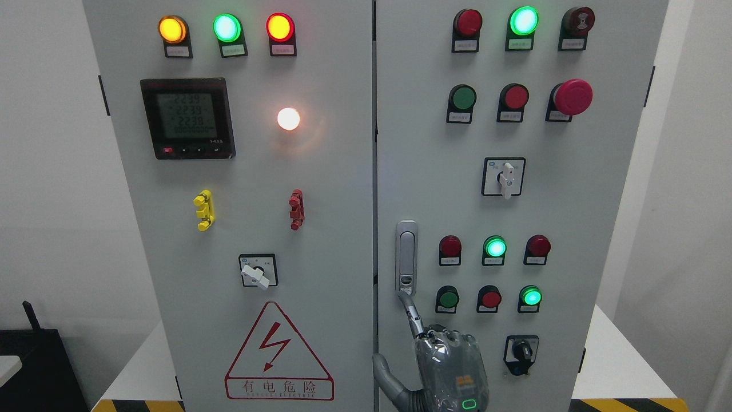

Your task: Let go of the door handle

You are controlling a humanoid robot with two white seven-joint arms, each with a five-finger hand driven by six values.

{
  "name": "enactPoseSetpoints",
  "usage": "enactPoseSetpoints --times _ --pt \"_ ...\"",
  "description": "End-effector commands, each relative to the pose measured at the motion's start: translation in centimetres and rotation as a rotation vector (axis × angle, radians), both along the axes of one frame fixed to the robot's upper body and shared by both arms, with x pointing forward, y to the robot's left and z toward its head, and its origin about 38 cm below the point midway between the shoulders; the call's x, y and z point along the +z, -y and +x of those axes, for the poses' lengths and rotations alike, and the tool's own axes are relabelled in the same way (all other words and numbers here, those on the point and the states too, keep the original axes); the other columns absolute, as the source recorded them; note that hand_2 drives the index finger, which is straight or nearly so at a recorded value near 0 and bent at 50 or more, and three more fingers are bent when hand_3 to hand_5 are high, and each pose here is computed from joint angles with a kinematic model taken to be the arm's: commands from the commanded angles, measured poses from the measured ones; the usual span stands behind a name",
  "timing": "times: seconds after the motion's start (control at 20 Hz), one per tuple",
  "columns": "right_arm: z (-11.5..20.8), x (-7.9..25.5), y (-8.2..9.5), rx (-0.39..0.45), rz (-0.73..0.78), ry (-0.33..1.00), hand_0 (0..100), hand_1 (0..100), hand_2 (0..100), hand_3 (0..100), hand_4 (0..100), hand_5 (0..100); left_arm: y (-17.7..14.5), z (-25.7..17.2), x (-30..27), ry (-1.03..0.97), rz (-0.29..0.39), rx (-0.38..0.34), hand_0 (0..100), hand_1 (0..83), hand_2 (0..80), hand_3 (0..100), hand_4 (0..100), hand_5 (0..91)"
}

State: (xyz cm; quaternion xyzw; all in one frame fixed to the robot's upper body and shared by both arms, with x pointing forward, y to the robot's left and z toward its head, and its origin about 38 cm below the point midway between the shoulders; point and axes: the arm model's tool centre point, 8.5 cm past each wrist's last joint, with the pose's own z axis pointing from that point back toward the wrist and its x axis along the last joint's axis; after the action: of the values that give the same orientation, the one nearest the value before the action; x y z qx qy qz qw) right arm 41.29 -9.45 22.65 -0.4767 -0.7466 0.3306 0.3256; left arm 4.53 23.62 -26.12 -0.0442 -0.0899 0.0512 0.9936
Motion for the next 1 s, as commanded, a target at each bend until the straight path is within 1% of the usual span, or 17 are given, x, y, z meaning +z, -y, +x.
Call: enactPoseSetpoints --times 0.0,0.35,0.55,0.95 --pt "0.57 -0.08 0.18 -0.012 -0.005 -0.006 36 26 0 96 90 99 -0.01 -0.55 -0.01 -0.014 -0.001 0.011 12 38.9 0.0 0 0 0.0" --pt "0.64 -0.28 0.29 -0.014 -0.004 -0.013 36 26 0 96 90 99 -0.01 -0.55 -0.01 -0.014 -0.001 0.011 12 38.9 0.0 0 0 0.0" --pt "0.74 -0.33 0.74 -0.027 0.000 -0.016 36 26 0 96 90 99 -0.01 -0.55 -0.01 -0.014 -0.001 0.011 12 38.9 0.0 0 0 0.0" --pt "0.67 -0.65 0.69 -0.026 0.000 -0.026 36 26 0 96 90 99 -0.01 -0.57 -0.01 -0.016 -0.001 0.011 12 38.9 0.0 0 0 0.0"
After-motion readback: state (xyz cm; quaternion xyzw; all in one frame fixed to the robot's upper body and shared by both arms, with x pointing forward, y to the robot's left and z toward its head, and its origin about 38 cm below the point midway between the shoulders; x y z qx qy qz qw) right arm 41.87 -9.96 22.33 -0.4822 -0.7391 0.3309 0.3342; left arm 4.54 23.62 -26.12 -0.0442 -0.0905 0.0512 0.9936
